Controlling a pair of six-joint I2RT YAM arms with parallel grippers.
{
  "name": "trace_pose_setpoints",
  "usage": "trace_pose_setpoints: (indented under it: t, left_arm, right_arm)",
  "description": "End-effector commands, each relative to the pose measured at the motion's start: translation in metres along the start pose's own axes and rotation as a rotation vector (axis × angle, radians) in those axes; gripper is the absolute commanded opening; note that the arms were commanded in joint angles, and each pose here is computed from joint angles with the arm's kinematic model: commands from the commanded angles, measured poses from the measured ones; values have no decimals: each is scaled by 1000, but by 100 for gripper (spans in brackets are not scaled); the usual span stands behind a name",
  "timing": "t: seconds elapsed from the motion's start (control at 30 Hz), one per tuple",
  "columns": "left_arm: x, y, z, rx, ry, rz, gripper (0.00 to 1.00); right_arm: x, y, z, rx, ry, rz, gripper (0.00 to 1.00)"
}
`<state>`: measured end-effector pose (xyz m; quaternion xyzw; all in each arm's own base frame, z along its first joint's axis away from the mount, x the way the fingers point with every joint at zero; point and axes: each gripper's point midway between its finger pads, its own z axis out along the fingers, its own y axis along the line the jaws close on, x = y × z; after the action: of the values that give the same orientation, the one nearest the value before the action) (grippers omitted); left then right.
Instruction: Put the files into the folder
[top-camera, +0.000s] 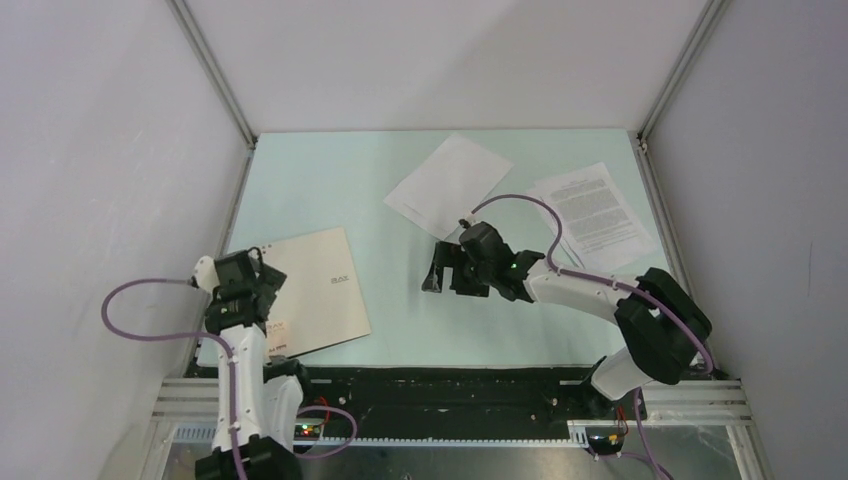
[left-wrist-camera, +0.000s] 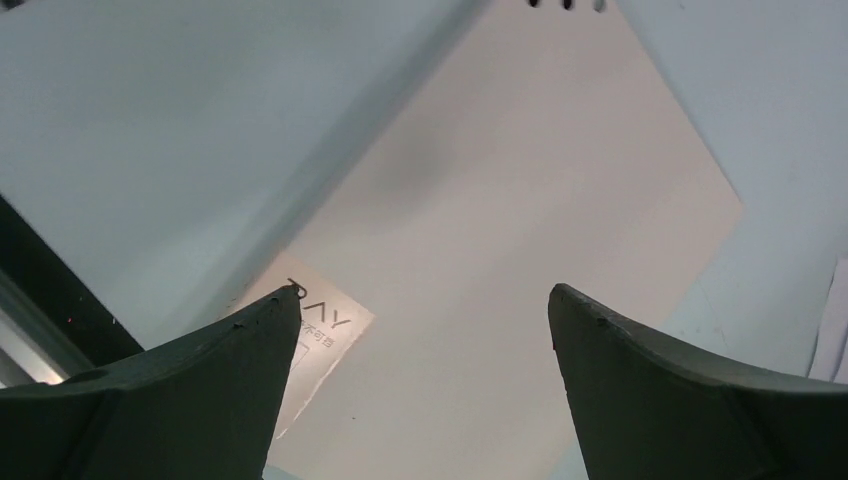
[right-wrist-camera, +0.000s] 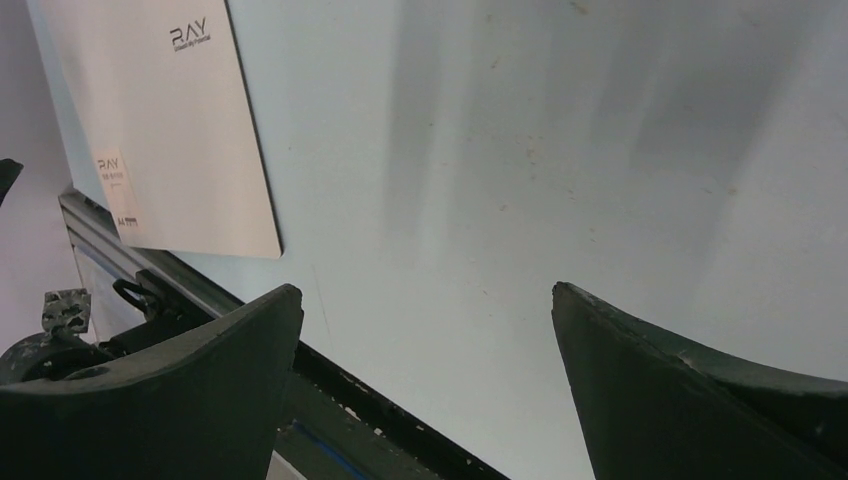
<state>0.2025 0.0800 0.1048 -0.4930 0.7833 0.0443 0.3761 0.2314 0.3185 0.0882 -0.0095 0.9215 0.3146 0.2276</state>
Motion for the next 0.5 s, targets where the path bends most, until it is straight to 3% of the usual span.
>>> trace_pose_setpoints:
  t: [0.0,0.23,0.47]
  left_arm:
    - [-6,15,12,-46,18,-151,98]
    - [2,31,47,-88,101,-361,98]
    - [9,16,68,-20,197,-398,98]
  right_arm:
    - [-9,34,6,-108,-5,-46,100]
    - [-5,37,12,-128,16,-87,100]
    - [-10,36,18,-134,-3,-131,100]
